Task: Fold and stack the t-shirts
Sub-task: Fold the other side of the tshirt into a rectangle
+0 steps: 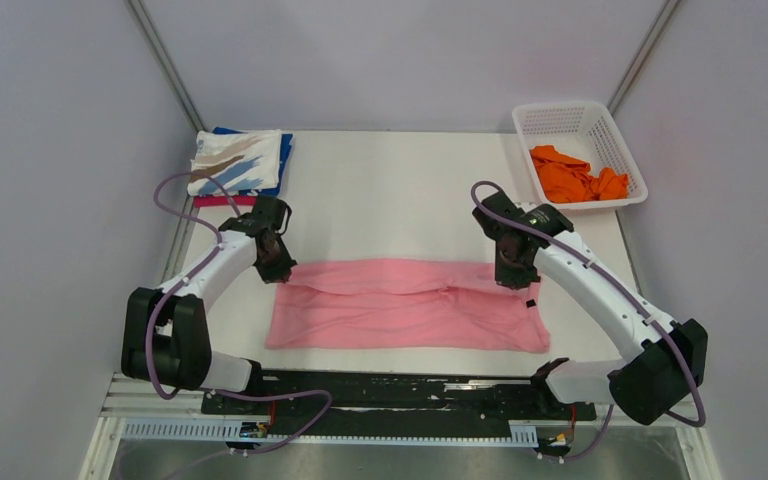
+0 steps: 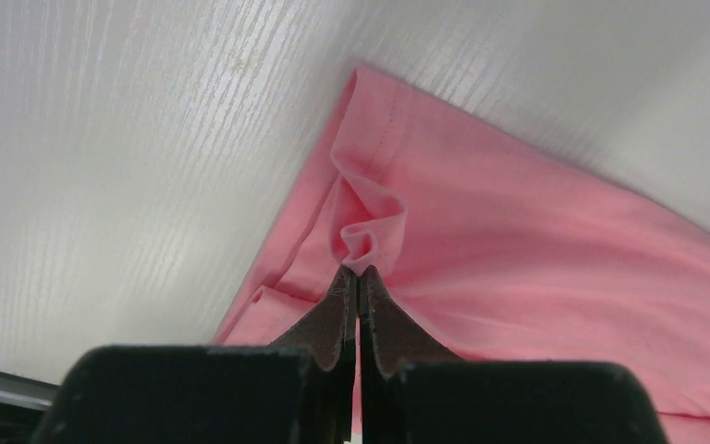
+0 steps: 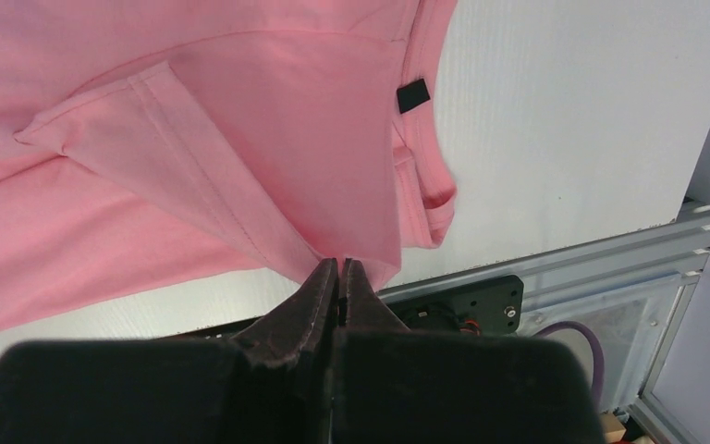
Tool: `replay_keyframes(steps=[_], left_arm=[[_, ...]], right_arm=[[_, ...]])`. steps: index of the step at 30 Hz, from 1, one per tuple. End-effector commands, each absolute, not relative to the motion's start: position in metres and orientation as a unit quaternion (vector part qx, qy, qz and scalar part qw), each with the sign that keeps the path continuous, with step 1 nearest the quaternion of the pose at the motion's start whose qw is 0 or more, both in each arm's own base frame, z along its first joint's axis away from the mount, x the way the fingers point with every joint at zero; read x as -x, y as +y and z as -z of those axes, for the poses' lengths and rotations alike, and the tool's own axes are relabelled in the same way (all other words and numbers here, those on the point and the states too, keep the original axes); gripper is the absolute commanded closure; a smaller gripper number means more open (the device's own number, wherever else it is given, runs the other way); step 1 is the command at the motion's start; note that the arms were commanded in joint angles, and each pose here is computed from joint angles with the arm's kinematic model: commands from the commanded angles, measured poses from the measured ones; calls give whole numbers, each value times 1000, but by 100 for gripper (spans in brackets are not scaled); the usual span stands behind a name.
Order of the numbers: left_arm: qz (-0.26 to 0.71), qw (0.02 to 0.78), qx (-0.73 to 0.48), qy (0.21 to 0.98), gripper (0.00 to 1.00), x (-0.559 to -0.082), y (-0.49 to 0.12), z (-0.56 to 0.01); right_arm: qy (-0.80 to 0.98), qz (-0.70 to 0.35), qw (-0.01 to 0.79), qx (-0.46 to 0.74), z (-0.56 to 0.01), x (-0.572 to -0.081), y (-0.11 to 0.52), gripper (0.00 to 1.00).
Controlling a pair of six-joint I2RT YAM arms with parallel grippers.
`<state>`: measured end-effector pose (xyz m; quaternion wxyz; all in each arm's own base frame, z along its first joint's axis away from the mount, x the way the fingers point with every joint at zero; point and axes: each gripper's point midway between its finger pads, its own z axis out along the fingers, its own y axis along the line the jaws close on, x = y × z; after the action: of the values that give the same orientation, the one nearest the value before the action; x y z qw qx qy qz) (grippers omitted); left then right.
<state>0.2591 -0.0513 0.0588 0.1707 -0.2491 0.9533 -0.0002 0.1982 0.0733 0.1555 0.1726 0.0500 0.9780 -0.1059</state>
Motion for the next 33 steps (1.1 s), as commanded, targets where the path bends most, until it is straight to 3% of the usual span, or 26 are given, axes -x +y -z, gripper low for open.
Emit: replay_keyframes(steps=[1, 17, 26, 33], left_arm=[[9, 217, 248, 944, 100, -276, -49, -82], [-9, 214, 243, 946, 100, -263, -34, -92], [3, 192, 238, 952, 100, -255, -40, -70], [-32, 179, 263, 948, 85, -248, -29, -59]], right_arm=[[973, 108, 194, -67, -168, -203, 72, 100], [975, 120, 166, -89, -151, -190, 68, 100], [981, 121, 129, -79, -134, -183, 73, 100], [991, 97, 42, -85, -105, -148, 86, 100]])
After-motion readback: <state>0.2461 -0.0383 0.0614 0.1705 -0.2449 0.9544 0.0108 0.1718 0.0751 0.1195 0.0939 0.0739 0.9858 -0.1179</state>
